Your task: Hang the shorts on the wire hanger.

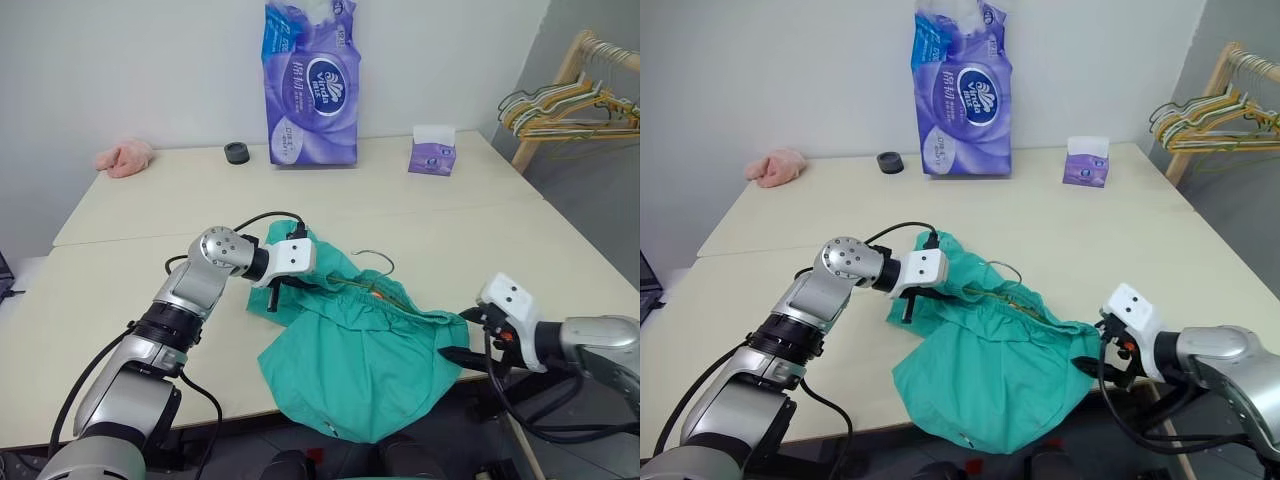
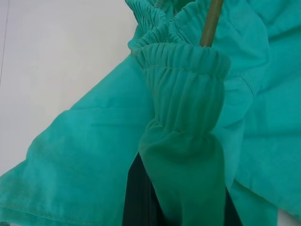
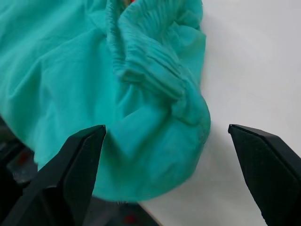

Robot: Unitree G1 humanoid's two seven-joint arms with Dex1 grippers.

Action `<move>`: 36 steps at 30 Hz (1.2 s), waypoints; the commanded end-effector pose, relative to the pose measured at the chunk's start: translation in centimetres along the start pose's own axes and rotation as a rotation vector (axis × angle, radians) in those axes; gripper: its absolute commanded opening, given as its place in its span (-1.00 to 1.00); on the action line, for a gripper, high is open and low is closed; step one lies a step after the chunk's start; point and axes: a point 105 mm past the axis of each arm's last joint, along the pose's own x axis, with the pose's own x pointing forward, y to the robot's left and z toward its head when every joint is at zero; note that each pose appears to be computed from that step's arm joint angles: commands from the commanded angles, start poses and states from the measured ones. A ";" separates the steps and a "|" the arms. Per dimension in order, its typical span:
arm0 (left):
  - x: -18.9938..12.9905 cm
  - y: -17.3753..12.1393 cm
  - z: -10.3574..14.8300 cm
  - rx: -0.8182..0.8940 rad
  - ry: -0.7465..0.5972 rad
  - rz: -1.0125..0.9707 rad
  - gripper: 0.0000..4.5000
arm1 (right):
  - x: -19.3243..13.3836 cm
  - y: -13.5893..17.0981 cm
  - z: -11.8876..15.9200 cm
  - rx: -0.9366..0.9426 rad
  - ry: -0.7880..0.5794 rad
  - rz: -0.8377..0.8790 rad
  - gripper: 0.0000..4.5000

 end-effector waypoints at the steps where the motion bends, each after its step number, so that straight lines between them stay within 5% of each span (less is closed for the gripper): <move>1: -0.5 0.7 0.8 0.035 -0.009 0.019 -1.00 | 1.0 0.4 1.4 -0.026 -0.034 0.037 0.98; 12: -0.7 0.7 1.0 0.021 -0.021 0.025 -1.00 | 5.1 -0.4 1.2 -0.054 0.037 0.065 0.91; 25: -0.7 0.4 1.7 -0.059 -0.095 0.012 -1.00 | 5.2 -0.4 2.2 -0.097 0.016 0.068 -0.97; 33: -0.6 -0.3 2.8 -0.165 -0.227 -0.023 -1.00 | 3.9 -0.2 3.1 -0.140 -0.003 0.072 -1.00; 36: -0.7 -0.7 2.8 -0.176 -0.245 -0.041 -0.72 | 3.3 -0.3 3.4 -0.142 -0.006 0.070 -1.00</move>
